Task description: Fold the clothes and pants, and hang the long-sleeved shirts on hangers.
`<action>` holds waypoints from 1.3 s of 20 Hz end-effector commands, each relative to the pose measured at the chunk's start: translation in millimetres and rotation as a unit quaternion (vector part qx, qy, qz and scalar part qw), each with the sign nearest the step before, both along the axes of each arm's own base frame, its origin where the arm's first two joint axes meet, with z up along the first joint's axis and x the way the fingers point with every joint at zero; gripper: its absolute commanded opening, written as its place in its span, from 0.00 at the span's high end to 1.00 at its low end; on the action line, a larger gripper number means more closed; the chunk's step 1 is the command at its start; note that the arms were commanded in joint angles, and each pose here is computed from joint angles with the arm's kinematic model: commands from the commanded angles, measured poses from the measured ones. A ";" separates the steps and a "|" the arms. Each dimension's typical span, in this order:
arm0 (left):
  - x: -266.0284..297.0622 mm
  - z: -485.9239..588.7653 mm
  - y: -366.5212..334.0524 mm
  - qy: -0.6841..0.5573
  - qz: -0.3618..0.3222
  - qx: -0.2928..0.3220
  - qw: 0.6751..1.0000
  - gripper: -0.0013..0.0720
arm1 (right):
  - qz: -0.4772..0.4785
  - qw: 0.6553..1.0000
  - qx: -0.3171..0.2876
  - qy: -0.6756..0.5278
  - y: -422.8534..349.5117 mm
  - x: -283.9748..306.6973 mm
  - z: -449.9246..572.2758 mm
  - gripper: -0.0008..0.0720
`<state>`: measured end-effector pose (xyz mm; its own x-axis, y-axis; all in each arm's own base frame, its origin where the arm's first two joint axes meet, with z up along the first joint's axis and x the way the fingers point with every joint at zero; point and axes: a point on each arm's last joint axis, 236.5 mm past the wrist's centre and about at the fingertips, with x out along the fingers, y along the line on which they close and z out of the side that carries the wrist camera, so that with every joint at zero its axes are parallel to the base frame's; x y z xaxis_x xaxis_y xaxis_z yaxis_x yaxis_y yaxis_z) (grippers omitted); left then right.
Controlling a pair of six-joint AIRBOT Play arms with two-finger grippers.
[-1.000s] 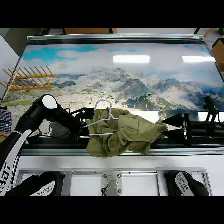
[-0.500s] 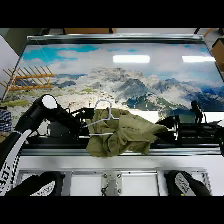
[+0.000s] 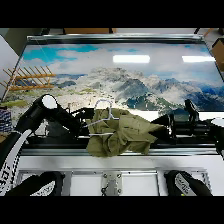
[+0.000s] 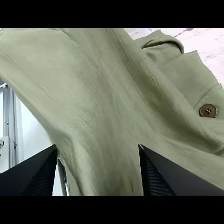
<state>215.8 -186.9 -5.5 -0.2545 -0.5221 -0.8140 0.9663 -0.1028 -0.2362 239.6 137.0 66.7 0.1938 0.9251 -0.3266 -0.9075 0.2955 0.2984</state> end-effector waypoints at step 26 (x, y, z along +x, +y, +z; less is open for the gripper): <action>-0.8 -0.1 0.2 0.001 -0.001 0.000 1.000 0.97 | 0.020 1.000 -0.011 -0.004 17.6 -1.5 -4.7 0.25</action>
<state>215.5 -186.2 -5.8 -0.2561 -0.5193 -0.8153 0.9659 -0.1033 -0.2376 238.4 154.3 62.0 0.1608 0.9245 -0.3457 -0.9208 0.2666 0.2846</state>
